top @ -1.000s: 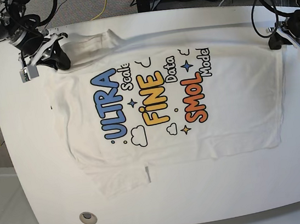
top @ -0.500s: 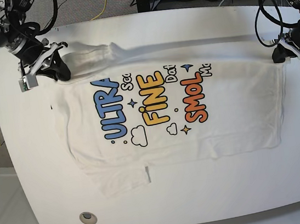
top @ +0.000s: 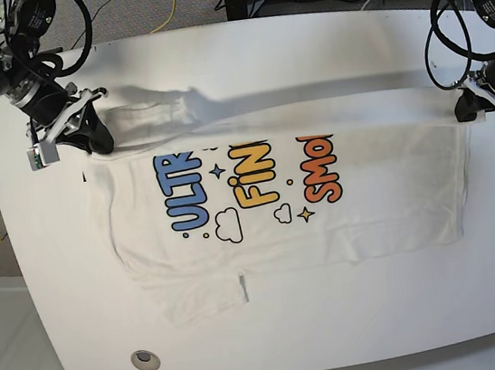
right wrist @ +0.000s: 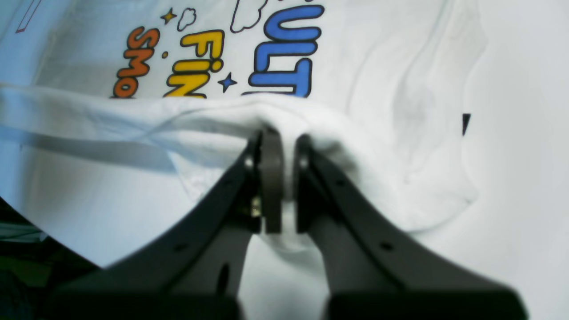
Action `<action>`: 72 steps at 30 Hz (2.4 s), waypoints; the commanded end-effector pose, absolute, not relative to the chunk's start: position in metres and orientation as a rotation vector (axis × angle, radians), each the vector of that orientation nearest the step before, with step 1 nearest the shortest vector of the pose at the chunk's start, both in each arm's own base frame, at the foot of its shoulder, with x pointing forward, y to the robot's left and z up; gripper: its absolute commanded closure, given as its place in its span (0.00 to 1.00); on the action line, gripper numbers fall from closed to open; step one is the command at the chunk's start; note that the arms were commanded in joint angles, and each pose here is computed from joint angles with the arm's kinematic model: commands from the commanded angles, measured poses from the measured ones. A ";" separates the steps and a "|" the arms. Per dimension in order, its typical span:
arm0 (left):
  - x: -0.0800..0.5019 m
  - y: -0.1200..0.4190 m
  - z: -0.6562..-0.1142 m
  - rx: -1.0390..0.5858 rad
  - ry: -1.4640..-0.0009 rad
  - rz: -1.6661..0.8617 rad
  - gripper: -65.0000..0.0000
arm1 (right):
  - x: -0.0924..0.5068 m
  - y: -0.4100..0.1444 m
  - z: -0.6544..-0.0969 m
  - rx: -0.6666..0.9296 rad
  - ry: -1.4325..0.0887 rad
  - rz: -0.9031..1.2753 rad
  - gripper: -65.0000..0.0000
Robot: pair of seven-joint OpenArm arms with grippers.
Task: Fold the T-shirt properly
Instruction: 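Lift both shoulder edges and fold them over the printed front toward the hem, then open both grippers to release the folded shoulder edge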
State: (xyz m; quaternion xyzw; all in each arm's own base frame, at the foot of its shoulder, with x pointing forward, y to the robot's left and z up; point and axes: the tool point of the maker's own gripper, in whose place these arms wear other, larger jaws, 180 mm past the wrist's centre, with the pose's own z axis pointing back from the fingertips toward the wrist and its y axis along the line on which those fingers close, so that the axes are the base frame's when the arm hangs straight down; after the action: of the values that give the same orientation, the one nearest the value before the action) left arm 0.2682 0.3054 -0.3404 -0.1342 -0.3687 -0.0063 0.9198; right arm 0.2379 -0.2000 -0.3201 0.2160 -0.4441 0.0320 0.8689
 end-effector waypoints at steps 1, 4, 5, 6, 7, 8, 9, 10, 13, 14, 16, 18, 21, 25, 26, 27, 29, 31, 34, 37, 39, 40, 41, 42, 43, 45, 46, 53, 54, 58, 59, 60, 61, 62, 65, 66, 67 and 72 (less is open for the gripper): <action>0.281 0.308 -0.324 -0.265 -0.812 -0.040 0.96 | 0.247 -0.203 -0.310 0.460 -0.979 0.072 1.00; 0.286 0.304 -0.321 -0.270 -0.819 -0.053 0.96 | 0.251 -0.205 -0.311 0.465 -0.981 0.064 1.00; 0.287 0.304 -0.320 -0.270 -0.823 -0.053 0.96 | 0.251 -0.206 -0.312 0.466 -0.980 0.061 1.00; 0.288 0.303 -0.320 -0.272 -0.826 -0.053 0.96 | 0.253 -0.207 -0.310 0.464 -0.983 0.064 1.00; 0.289 0.303 -0.319 -0.274 -0.828 -0.054 0.96 | 0.255 -0.207 -0.310 0.464 -0.985 0.065 1.00; 0.292 0.301 -0.318 -0.280 -0.837 -0.053 0.96 | 0.257 -0.208 -0.310 0.464 -0.989 0.065 1.00; 0.294 0.298 -0.317 -0.286 -0.842 -0.056 0.96 | 0.258 -0.209 -0.309 0.464 -0.991 0.065 1.00; 0.297 0.297 -0.316 -0.288 -0.846 -0.059 0.96 | 0.260 -0.210 -0.309 0.465 -0.991 0.062 1.00; 0.302 0.294 -0.313 -0.294 -0.860 -0.064 0.96 | 0.264 -0.213 -0.312 0.471 -0.990 0.052 1.00; 0.302 0.294 -0.313 -0.290 -0.857 -0.064 0.96 | 0.266 -0.214 -0.311 0.470 -0.992 0.051 1.00; 0.301 0.295 -0.315 -0.281 -0.849 -0.065 0.96 | 0.269 -0.217 -0.313 0.473 -0.990 0.044 1.00; 0.305 0.294 -0.313 -0.275 -0.856 -0.070 0.96 | 0.272 -0.219 -0.316 0.479 -0.986 0.032 1.00; 0.309 0.292 -0.311 -0.271 -0.869 -0.079 0.96 | 0.277 -0.222 -0.319 0.488 -0.983 0.018 1.00; 0.311 0.294 -0.311 -0.254 -0.881 -0.081 0.96 | 0.278 -0.229 -0.323 0.484 -0.969 0.009 1.00; 0.312 0.294 -0.311 -0.247 -0.884 -0.083 0.96 | 0.280 -0.230 -0.324 0.487 -0.970 0.006 1.00; 0.313 0.295 -0.311 -0.241 -0.886 -0.084 0.96 | 0.281 -0.231 -0.324 0.488 -0.971 0.004 1.00; 0.315 0.295 -0.311 -0.229 -0.889 -0.091 0.96 | 0.283 -0.232 -0.325 0.490 -0.968 -0.002 1.00; 0.316 0.295 -0.311 -0.217 -0.896 -0.095 0.96 | 0.283 -0.233 -0.327 0.491 -0.964 -0.006 1.00; 0.318 0.295 -0.313 -0.208 -0.901 -0.100 0.96 | 0.282 -0.235 -0.330 0.470 -0.953 -0.001 1.00; 0.318 0.293 -0.320 -0.219 -0.887 -0.096 0.96 | 0.286 -0.236 -0.330 0.447 -0.950 0.007 1.00; 0.316 0.294 -0.328 -0.235 -0.869 -0.077 0.96 | 0.286 -0.238 -0.332 0.435 -0.944 0.009 1.00; 0.316 0.294 -0.332 -0.243 -0.860 -0.069 0.96 | 0.286 -0.237 -0.332 0.433 -0.941 0.008 1.00; 0.315 0.295 -0.334 -0.247 -0.855 -0.065 0.96 | 0.286 -0.238 -0.333 0.431 -0.940 0.009 1.00; 0.315 0.295 -0.336 -0.253 -0.852 -0.057 0.96 | 0.286 -0.238 -0.333 0.430 -0.939 0.009 1.00; 0.316 0.296 -0.338 -0.257 -0.854 -0.050 0.96 | 0.287 -0.237 -0.333 0.431 -0.941 0.008 1.00; 0.318 0.297 -0.337 -0.263 -0.874 -0.040 0.96 | 0.290 -0.237 -0.330 0.432 -0.950 0.010 1.00; 0.319 0.297 -0.337 -0.264 -0.883 -0.038 0.96 | 0.290 -0.237 -0.329 0.432 -0.951 0.011 1.00; 0.321 0.298 -0.351 -0.267 -0.873 -0.037 0.96 | 0.296 -0.237 -0.325 0.431 -0.967 0.015 0.88; 0.320 0.299 -0.354 -0.263 -0.862 -0.035 0.96 | 0.296 -0.237 -0.325 0.431 -0.967 0.015 0.85; 0.317 0.303 -0.364 -0.245 -0.838 -0.027 0.96 | 0.296 -0.238 -0.324 0.430 -0.968 0.015 0.76; 0.318 0.304 -0.364 -0.241 -0.838 -0.027 0.96 | 0.297 -0.238 -0.324 0.430 -0.969 0.016 0.74; 0.318 0.305 -0.365 -0.234 -0.837 -0.028 0.96 | 0.298 -0.238 -0.322 0.429 -0.974 0.017 0.70; 0.318 0.305 -0.365 -0.232 -0.838 -0.028 0.95 | 0.298 -0.238 -0.323 0.429 -0.974 0.017 0.67; 0.318 0.305 -0.365 -0.229 -0.839 -0.032 0.95 | 0.299 -0.238 -0.322 0.429 -0.975 0.017 0.62; 0.319 0.306 -0.364 -0.221 -0.848 -0.032 0.95 | 0.297 -0.240 -0.326 0.406 -0.958 0.020 0.48; 0.319 0.306 -0.364 -0.219 -0.848 -0.033 0.95 | 0.297 -0.241 -0.328 0.396 -0.951 0.022 0.45; 0.319 0.306 -0.365 -0.217 -0.846 -0.033 0.93 | 0.296 -0.243 -0.330 0.382 -0.941 0.024 0.42; 0.319 0.308 -0.364 -0.211 -0.849 -0.031 0.78 | 0.294 -0.245 -0.336 0.352 -0.918 0.029 0.40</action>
State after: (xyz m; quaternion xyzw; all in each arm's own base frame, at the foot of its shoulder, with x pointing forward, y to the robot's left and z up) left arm 0.3090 0.2998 -0.3812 -0.1123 -0.3857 -0.0100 0.9157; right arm 0.2855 -0.2414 -0.3513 0.1734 -0.4138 0.0077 0.8936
